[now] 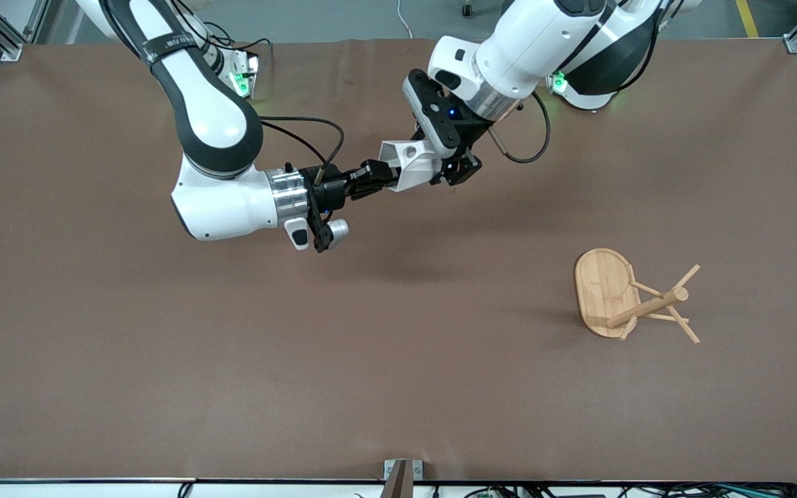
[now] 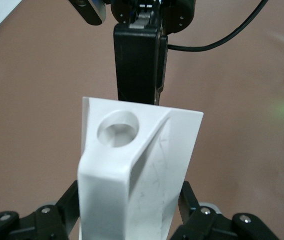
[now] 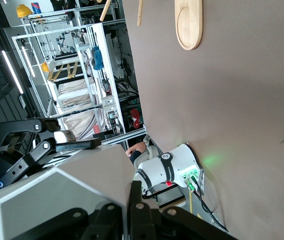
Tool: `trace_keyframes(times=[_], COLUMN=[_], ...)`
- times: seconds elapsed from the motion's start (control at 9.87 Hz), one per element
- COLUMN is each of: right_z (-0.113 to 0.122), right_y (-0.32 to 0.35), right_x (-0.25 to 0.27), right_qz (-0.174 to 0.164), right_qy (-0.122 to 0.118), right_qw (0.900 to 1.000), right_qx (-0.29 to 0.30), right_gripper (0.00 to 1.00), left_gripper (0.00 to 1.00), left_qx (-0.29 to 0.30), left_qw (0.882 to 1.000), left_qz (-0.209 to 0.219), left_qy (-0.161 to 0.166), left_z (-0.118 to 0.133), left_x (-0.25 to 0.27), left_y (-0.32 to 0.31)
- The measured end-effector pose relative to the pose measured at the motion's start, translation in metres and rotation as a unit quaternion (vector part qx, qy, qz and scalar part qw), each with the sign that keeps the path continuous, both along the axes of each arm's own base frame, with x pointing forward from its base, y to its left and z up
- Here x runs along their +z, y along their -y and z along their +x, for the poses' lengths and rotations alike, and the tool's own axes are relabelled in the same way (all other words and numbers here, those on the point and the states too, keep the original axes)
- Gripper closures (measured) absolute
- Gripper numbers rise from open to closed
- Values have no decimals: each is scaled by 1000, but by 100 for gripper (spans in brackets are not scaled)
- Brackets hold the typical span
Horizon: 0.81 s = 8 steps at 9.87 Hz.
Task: Hang cup on rack
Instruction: 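Grasp the cup with the left gripper from the right gripper, then carry the cup toward the rack while the right gripper withdraws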
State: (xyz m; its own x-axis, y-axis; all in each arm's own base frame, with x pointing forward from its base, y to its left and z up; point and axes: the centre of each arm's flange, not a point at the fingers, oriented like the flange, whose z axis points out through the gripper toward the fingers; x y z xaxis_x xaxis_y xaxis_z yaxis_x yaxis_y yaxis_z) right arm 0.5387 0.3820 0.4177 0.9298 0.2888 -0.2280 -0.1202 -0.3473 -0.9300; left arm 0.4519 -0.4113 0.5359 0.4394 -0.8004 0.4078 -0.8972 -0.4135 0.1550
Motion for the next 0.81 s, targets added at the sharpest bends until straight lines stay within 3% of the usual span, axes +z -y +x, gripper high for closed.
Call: trace_keyframes(times=[0.41,0.61,0.81], right_z=[0,1,15], right_y=[0,1,32], right_x=[0,3,6], right_qz=[-1,-7,-67], right_qy=[-4,-6,20], right_qw=[1000,1000,998], right_qx=[-1,1,3], right_gripper=[91,69,38], left_gripper=[22,22,22], left_qx=[-1,-1,-2], left_qw=[1000,1000,1000], left_qz=[1,3,6], left_qy=[-1,-5,-10], left_z=[0,0,0], left_x=[-1,-7,-13], left_y=[0,0,0])
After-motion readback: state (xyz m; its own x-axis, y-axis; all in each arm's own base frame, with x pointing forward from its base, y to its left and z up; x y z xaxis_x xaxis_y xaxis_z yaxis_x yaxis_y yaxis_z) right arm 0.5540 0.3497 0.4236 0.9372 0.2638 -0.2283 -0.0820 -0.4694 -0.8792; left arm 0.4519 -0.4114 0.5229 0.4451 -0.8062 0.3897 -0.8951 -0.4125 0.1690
